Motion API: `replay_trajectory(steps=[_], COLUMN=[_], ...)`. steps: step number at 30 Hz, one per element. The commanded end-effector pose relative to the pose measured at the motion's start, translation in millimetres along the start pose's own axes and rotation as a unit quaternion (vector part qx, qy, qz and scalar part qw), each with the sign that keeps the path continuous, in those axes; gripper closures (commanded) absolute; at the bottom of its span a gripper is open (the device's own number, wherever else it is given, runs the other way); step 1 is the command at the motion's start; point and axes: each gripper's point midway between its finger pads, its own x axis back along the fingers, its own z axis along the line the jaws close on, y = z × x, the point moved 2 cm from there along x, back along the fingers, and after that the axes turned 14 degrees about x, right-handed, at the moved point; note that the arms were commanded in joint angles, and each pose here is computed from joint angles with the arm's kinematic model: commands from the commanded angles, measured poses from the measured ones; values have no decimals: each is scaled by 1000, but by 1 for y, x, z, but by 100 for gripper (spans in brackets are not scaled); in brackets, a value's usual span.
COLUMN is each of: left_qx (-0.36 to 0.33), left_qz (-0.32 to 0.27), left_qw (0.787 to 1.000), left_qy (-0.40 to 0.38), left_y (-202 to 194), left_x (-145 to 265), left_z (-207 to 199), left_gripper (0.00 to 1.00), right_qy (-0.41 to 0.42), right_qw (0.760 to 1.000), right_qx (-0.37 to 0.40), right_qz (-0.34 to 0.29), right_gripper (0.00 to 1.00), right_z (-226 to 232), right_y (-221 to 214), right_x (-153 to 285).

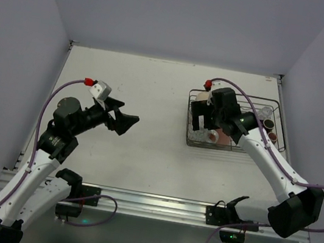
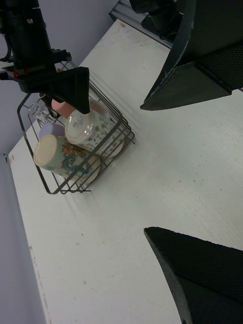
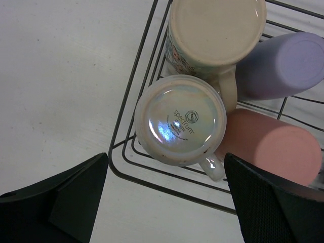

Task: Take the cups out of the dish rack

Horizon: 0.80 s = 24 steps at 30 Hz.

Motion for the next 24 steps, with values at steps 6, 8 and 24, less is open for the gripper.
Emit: replay_trajectory(steps=[6,8,24], left_qx=[-7,-7,-6], left_qz=[-8,-9,-5], left_qw=[1000,1000,1000], left_qy=[-2,0,-1], left_y=[7,7,6], left_x=[4,4,2], left_z=[-5,-5,-4], left_gripper=[0,0,0], right_qy=[-17,-24,-26], right_qw=[999,999,999], right_qx=[19,18,8], right_qz=[21,24,46], right_gripper=[1,1,1], right_z=[-5,-7,-15], right_y=[7,5,-1], right_x=[-20,-24,-50])
